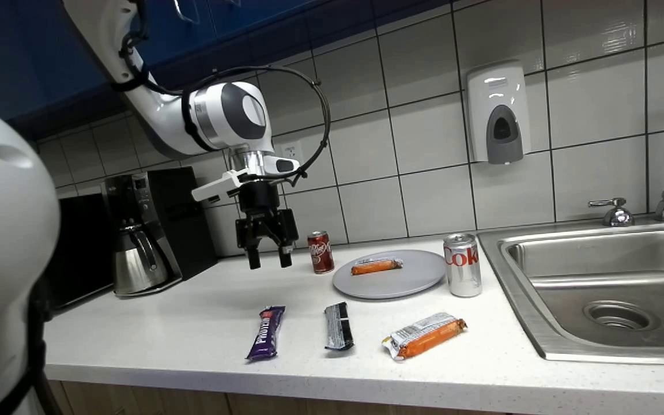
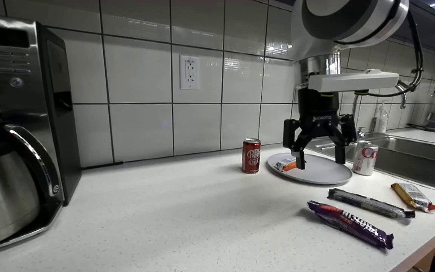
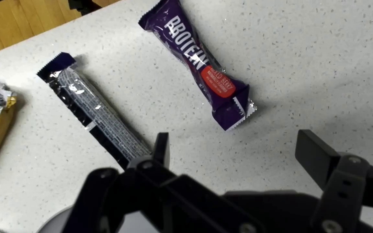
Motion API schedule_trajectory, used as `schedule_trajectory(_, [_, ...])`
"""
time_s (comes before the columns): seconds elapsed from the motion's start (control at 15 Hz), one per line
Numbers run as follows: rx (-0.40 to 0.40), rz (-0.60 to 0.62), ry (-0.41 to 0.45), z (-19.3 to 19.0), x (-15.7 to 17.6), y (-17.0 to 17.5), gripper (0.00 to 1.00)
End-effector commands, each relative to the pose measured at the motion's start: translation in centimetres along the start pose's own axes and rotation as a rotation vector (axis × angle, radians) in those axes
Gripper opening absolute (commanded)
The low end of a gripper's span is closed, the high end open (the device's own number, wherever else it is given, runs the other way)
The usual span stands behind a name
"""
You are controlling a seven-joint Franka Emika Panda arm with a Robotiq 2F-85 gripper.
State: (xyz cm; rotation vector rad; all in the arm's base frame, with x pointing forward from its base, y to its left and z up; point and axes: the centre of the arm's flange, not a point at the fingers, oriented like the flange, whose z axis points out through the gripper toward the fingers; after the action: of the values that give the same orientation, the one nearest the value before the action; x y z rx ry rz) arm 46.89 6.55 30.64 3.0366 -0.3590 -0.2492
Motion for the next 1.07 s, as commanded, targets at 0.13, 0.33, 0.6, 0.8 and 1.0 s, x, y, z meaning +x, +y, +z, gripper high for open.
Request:
schedule_trajectory(0.13, [-0.063, -0.170, 0.076, 0.6, -3.3, -0.7, 1.00])
schedule_trajectory(0.33, [-0.043, -0.188, 0.105, 1.2, -4.1, -0.7, 1.00])
schedule_trajectory(0.6, [-0.041, -0.177, 0.150, 2.5, -4.1, -0.2, 1.00])
schedule_trajectory(0.8, [-0.018, -0.181, 0.172, 3.8, -4.0, -0.4, 1.00])
schedule_trajectory(1.0, [-0.003, -0.191, 0.179, 4.7, -4.1, -0.6, 1.00])
